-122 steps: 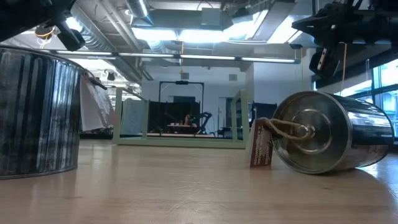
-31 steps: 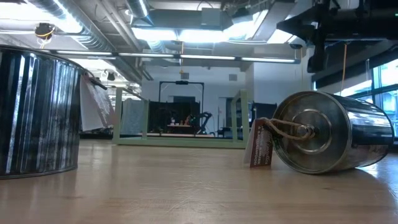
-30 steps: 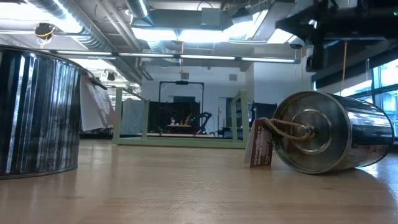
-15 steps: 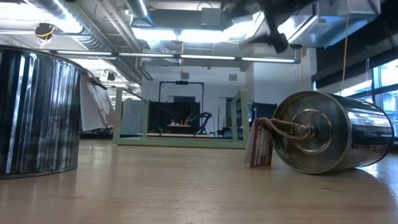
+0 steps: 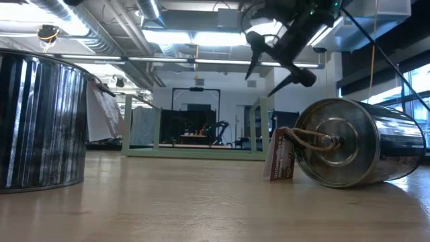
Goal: Pick & Place candle stick holders
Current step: Prepare the shelf
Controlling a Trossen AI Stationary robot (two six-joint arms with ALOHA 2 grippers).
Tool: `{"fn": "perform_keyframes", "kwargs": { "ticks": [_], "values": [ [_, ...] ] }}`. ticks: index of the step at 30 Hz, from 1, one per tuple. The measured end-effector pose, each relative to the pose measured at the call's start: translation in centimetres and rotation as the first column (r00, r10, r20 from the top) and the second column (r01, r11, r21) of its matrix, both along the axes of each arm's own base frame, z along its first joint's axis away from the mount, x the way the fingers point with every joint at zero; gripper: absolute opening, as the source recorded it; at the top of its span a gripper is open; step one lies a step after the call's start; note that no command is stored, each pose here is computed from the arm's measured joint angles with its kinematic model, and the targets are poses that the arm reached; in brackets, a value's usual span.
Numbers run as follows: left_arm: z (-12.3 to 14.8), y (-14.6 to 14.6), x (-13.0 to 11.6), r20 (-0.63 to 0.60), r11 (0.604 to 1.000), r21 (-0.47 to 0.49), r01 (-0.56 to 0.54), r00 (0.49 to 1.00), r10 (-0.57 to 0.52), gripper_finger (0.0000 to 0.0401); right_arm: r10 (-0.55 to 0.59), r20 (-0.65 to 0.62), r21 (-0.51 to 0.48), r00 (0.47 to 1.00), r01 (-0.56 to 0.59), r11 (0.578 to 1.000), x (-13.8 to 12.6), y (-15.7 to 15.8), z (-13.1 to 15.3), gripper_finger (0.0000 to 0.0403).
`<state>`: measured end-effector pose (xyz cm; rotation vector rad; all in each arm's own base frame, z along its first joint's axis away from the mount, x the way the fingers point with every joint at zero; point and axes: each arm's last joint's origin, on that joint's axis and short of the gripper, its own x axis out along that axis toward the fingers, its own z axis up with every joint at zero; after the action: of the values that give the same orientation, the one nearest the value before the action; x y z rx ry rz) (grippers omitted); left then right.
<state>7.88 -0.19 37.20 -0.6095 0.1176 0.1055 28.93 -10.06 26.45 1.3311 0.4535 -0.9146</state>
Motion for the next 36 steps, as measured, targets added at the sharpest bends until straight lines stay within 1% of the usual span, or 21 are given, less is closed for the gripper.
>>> {"fn": "perform_keyframes", "kwargs": {
  "ticks": [9, 11, 14, 17, 24, 31, 36],
  "values": [
    [0.0, 0.0, 0.0, 0.001, 1.000, -0.006, -0.001, 1.000, 0.001, 0.0015, -0.025, -0.108, 0.000, 0.994, 0.025, 1.000, 0.6, -2.2, -2.8, 0.0313],
    [0.0, 0.0, 0.0, 0.001, 1.000, -0.007, -0.001, 1.000, 0.001, 0.0015, -0.017, -0.101, -0.012, 0.995, 0.015, 1.000, 1.1, -2.5, -3.2, 0.0308],
    [0.0, 0.0, 0.0, 0.001, 1.000, -0.008, -0.001, 1.000, 0.001, 0.0015, 0.012, -0.045, -0.039, 0.999, -0.013, 0.999, 1.9, -2.8, -3.2, 0.0291],
    [0.0, 0.0, 0.0, 0.002, 1.000, -0.016, 0.002, 1.000, -0.002, 0.0015, 0.033, 0.003, -0.072, 0.999, -0.032, 0.997, 2.4, -2.8, -2.9, 0.0265],
    [0.0, -0.1, 0.0, 0.001, 1.000, -0.017, 0.016, 1.000, -0.016, 0.0015, 0.058, 0.050, -0.096, 0.997, -0.053, 0.994, 2.8, -2.8, -2.6, 0.0186],
    [0.0, -0.2, 0.0, 0.001, 1.000, -0.017, 0.022, 1.000, -0.022, 0.0015, 0.117, 0.184, -0.163, 0.976, -0.087, 0.983, 3.7, -3.0, -1.4, 0.0106],
    [0.0, -0.2, 0.0, 0.001, 1.000, -0.021, 0.021, 1.000, -0.021, 0.0015, 0.138, 0.213, -0.195, 0.967, -0.097, 0.976, 3.9, -3.1, -1.1, 0.0060]
  ]
}}
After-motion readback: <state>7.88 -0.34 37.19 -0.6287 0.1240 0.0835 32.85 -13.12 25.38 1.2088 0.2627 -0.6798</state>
